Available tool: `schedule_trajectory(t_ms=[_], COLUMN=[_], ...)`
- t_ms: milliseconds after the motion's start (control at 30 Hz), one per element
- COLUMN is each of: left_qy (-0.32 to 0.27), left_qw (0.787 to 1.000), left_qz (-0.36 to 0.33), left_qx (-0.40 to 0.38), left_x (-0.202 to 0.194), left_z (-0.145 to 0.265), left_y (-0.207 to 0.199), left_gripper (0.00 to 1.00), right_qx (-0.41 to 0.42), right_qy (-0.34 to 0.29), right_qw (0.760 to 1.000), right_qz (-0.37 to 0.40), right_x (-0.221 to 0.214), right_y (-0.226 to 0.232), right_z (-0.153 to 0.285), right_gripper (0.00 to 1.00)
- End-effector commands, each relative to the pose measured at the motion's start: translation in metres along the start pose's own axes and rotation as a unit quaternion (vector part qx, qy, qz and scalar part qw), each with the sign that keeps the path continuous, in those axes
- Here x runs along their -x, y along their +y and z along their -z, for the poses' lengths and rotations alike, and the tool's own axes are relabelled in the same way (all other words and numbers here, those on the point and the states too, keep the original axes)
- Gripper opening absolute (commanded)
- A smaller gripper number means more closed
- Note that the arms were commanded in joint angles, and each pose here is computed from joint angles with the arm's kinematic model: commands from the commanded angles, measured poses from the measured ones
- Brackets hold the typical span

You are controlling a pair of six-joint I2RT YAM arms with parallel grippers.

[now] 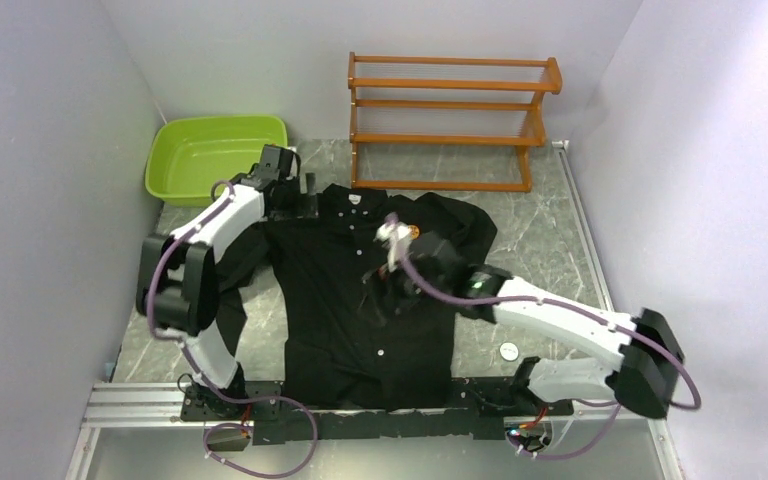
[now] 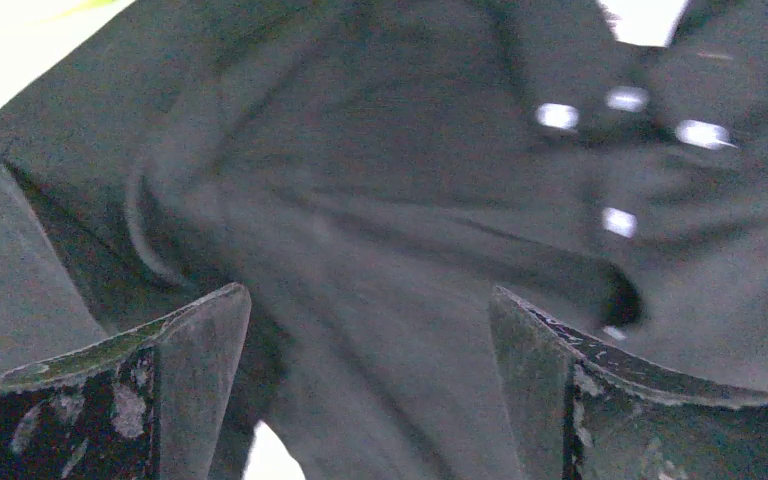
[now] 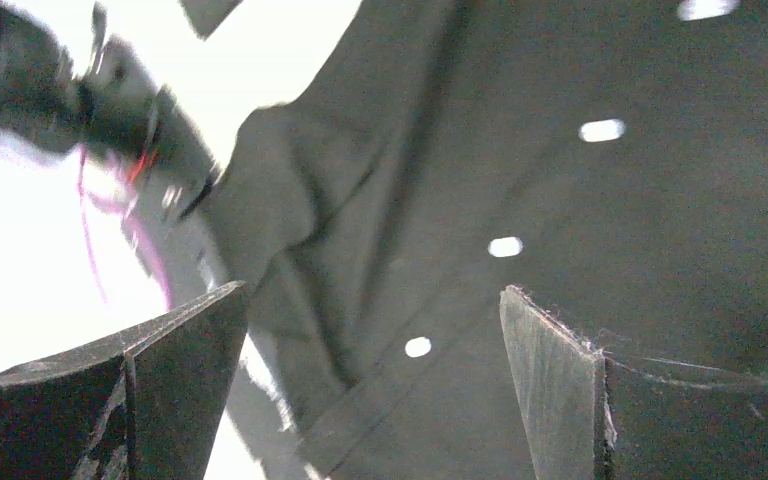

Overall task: Pin the brooch onto the clothing
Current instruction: Flatten out the clothes at the center of the board.

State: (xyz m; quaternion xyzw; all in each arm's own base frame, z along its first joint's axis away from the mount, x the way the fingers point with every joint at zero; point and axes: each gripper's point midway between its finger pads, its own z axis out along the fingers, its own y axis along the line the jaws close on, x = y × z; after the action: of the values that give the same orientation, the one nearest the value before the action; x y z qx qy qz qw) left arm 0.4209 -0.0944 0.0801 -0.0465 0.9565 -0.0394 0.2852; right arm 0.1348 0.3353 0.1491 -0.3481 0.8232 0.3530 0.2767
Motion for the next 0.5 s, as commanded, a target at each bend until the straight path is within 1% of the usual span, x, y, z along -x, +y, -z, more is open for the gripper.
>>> schedule_trajectory(t_ms=[0,67,133,200,267,300,333,400,467], left_qy=[-0.092,-0.105,-0.109,-0.107,-0.097,-0.090,-0.082,-0.069,-0.057], left_qw=[0.991,0.983,0.973,0.961,0.950,0.944,0.940,0.930,0.927], left_qz=[-0.046,-0.068,-0.087,-0.105,-0.124,-0.135,-0.141,-0.163,-0.179], left_qx=[-0.088,-0.132,-0.183,-0.232,-0.270,-0.287,-0.300,-0.322,-0.325], left_x=[0.027,0.017,0.000,-0.021,-0.046,-0.057,-0.068,-0.092,-0.110], left_z=[0.073,0.087,0.098,0.104,0.106,0.107,0.106,0.107,0.102], left_y=[-0.055,-0.083,-0.115,-0.148,-0.179,-0.194,-0.208,-0.235,-0.253], left_gripper=[0.94,0.94,0.94,0.94,0.94,0.94,0.94,0.94,0.94], right_qx=[-0.083,-0.143,-0.200,-0.242,-0.279,-0.305,-0.341,-0.393,-0.417], right_qy=[-0.098,-0.116,-0.125,-0.134,-0.141,-0.148,-0.155,-0.152,-0.153], right_qw=[0.988,0.973,0.953,0.931,0.904,0.883,0.857,0.813,0.786], right_qz=[-0.090,-0.139,-0.189,-0.238,-0.292,-0.325,-0.355,-0.402,-0.429], right_x=[0.026,0.015,-0.003,-0.023,-0.044,-0.054,-0.066,-0.088,-0.094], right_y=[-0.065,-0.102,-0.135,-0.160,-0.179,-0.191,-0.202,-0.212,-0.215], right_z=[0.041,0.060,0.081,0.100,0.118,0.128,0.140,0.157,0.165], right_gripper=[1.00,1.00,1.00,1.00,1.00,1.00,1.00,1.00,1.00])
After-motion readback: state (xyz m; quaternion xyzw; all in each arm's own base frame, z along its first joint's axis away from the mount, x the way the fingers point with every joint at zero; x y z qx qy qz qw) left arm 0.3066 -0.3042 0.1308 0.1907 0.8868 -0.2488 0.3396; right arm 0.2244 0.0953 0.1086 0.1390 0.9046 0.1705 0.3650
